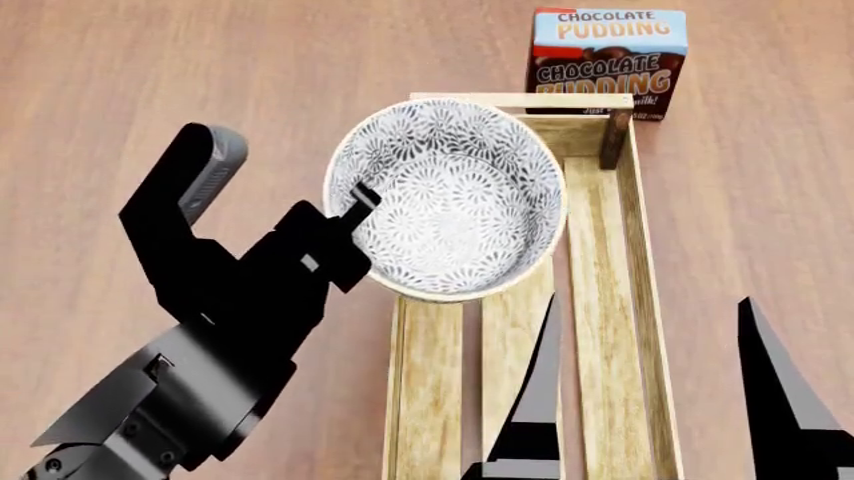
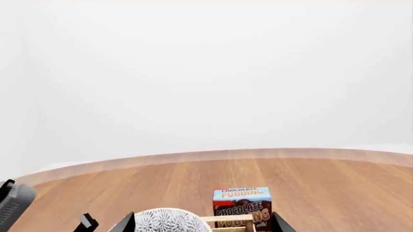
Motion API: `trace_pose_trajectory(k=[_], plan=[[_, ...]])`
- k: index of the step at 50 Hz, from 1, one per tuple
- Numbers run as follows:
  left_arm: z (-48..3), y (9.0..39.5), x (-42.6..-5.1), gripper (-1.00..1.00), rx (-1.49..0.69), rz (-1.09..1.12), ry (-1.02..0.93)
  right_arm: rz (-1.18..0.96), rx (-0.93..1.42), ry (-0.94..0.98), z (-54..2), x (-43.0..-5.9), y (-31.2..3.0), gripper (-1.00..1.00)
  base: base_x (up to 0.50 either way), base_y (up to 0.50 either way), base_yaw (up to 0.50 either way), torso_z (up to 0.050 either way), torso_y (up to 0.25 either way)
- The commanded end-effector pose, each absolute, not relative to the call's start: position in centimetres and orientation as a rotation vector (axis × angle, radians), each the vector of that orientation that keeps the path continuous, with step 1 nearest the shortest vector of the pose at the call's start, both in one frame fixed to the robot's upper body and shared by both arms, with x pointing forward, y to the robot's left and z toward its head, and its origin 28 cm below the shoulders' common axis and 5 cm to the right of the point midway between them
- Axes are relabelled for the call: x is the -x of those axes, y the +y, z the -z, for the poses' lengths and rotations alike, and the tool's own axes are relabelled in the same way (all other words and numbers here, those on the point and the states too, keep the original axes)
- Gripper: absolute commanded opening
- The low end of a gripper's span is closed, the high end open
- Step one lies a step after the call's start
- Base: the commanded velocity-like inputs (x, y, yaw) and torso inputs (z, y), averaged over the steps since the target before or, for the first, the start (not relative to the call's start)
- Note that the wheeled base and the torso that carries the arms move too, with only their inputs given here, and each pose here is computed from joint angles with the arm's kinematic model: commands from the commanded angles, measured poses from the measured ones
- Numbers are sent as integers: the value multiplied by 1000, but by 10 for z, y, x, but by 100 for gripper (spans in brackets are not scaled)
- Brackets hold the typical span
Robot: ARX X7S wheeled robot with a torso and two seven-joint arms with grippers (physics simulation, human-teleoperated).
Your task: Pick up the bowl on the left and put it in the tray.
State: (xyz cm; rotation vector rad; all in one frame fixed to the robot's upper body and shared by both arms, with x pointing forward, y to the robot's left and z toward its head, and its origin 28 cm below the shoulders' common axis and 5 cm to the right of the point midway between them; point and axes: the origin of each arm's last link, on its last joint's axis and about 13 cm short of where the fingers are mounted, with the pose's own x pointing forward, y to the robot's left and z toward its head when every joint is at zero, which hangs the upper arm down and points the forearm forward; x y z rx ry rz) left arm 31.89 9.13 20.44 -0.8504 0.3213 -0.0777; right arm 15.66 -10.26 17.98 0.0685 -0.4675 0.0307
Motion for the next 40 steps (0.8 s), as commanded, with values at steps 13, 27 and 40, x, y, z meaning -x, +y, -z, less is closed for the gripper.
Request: trace_pose_trajectory(k=[13,27,40], plan=[[-204,71,-310,-100,981,201,334,-22,-83,-496,-183,-157,-104,100,0,0,0,0,0],[-194,65,-308,-100,978,212,364,-23,-84,-498,-183,-157,-104,100,0,0,0,0,1],[-187,58,-305,-100,988,224,399,-25,-85,-497,-183,-157,-104,100,0,0,0,0,0]])
